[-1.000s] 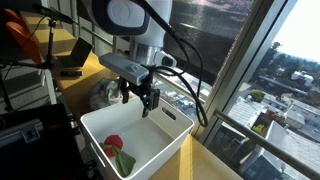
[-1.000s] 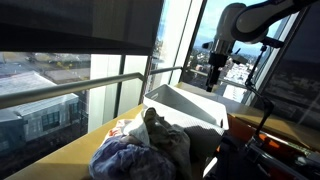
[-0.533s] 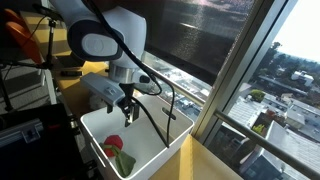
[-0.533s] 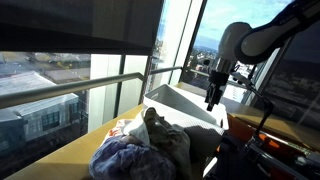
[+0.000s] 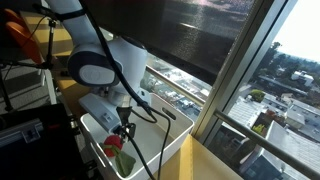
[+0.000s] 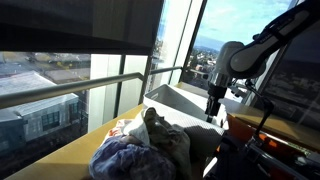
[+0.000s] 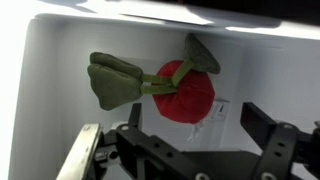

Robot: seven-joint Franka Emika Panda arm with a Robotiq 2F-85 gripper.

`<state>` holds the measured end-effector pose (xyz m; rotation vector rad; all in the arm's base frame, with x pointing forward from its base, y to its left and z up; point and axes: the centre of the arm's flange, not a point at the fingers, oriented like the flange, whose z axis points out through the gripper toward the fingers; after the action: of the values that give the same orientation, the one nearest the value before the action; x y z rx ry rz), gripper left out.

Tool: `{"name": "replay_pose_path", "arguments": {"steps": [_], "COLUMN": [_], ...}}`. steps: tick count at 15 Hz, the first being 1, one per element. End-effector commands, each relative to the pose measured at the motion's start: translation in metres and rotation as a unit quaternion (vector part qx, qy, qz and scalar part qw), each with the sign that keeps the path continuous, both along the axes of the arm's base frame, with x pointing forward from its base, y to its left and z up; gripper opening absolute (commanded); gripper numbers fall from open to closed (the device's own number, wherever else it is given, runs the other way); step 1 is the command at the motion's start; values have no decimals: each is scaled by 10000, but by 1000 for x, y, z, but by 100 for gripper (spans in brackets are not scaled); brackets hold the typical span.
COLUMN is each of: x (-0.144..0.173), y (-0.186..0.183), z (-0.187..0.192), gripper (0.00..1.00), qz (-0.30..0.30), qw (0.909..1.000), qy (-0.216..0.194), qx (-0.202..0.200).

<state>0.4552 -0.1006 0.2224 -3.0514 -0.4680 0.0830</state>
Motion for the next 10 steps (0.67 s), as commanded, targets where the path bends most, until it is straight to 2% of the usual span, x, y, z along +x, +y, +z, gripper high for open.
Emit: {"name": "replay_pose_path", "arguments": {"steps": [1,10], "x": [14,39], "y": [-5,-8], "z": [-26,-116], "gripper": [100,100], "qz": [-17,-78], "qw": [9999,9996], "qy": [-30,228], "qx": [142,121]}}
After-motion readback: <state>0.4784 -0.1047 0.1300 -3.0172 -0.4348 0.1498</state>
